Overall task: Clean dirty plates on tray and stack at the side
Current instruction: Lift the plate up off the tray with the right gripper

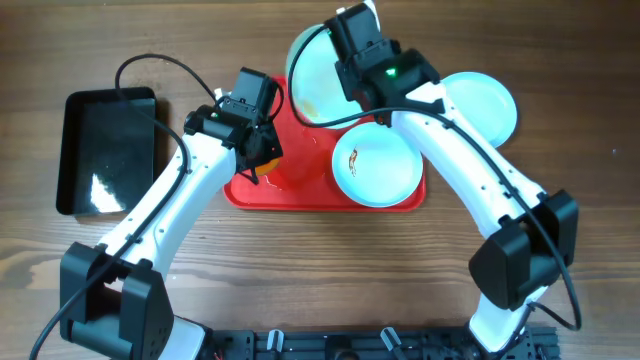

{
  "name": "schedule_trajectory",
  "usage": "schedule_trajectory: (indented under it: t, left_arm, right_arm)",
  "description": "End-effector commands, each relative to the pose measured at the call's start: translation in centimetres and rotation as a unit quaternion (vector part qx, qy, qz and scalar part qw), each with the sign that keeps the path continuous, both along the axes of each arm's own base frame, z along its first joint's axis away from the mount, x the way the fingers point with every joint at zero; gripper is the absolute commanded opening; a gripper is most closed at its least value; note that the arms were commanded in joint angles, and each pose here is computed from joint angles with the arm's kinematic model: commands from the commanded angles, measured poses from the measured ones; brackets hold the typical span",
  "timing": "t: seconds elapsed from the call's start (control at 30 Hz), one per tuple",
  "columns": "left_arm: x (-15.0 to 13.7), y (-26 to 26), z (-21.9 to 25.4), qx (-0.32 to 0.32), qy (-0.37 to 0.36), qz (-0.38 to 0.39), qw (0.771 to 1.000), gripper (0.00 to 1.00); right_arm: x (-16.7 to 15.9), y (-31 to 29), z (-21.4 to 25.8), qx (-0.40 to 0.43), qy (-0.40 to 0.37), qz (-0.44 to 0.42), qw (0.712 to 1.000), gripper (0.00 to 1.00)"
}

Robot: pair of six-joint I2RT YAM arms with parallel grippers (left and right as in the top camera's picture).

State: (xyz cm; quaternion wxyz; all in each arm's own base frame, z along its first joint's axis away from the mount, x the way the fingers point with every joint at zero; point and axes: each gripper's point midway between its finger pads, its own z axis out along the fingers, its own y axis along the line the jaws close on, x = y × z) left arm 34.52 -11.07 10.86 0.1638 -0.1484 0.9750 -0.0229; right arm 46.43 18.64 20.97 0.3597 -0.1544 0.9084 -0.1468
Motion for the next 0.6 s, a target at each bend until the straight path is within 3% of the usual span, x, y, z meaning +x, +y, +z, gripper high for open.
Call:
schedule_trajectory:
  t: [0.0, 0.2, 0.57]
  left_arm:
    - [-0.2, 0.0, 0.0, -0.006, 0.006, 0.004, 1.000, 0.04]
    - [-0.3, 0.0, 0.0, -0.005, 0.007, 0.004, 1.000, 0.04]
    - [-0.3, -0.2, 0.0, -0.009, 0.009, 0.002, 1.000, 0.04]
  right_arm:
    - [-0.3, -2.0, 3.9, -0.149, -0.066, -0.028, 0.986, 0.04]
    - [-1.6, -0.3, 7.9, -0.284, -0.124, -0.025, 0.951, 0.04]
    - [-2.5, 1.5, 9.0, -0.359, -0.116, 0.024, 0.926, 0.04]
